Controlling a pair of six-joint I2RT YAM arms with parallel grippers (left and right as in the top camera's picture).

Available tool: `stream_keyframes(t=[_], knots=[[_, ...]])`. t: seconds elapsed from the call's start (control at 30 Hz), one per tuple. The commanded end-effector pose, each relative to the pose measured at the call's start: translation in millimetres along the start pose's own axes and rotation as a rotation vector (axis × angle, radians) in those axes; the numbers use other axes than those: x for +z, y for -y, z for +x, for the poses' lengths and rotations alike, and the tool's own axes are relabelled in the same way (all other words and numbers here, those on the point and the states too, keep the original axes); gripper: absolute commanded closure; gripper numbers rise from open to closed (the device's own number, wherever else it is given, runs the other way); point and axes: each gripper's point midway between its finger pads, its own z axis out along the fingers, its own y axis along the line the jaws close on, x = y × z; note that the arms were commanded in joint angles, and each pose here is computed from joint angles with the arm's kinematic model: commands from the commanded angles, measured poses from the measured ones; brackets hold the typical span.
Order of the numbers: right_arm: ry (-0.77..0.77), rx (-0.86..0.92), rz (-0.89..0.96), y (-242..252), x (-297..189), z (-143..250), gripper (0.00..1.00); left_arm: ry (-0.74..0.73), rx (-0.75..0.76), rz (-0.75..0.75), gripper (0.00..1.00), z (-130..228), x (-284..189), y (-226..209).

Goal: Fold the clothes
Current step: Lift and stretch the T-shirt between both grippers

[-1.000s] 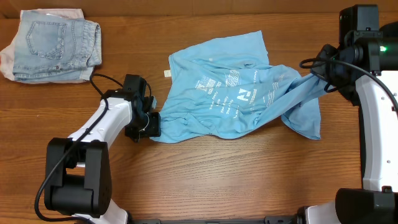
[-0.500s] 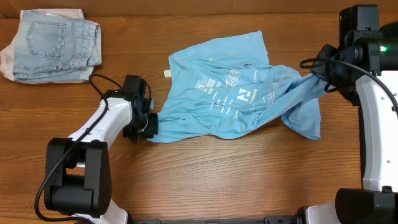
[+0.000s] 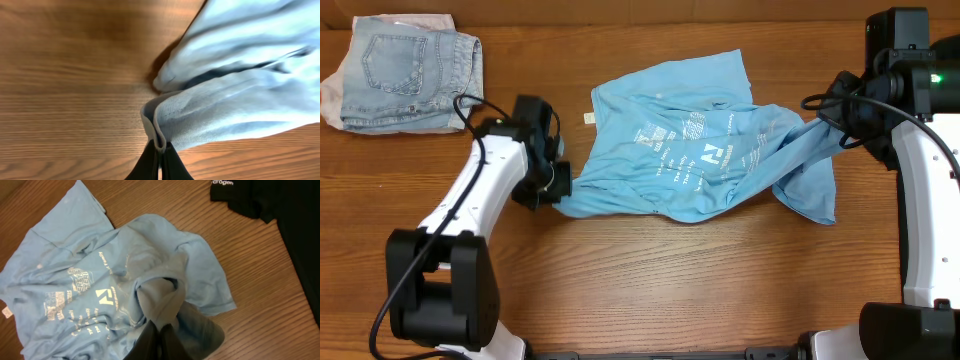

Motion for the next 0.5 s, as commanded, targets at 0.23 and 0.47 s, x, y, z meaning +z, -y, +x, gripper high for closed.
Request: stream_keyframes(t=[0.23, 0.47], knots=[[0.101, 0.007, -0.084, -9.2, -50.5, -17.4, 0.96, 0.551, 0.026, 0.059, 0.96, -34.7, -209.8, 20.6], [0.162, 0.012, -0.119, -10.3, -85.5, -24.6, 0.96, 0.871, -0.063, 0.014, 0.96, -0.5, -323.9, 1.3]])
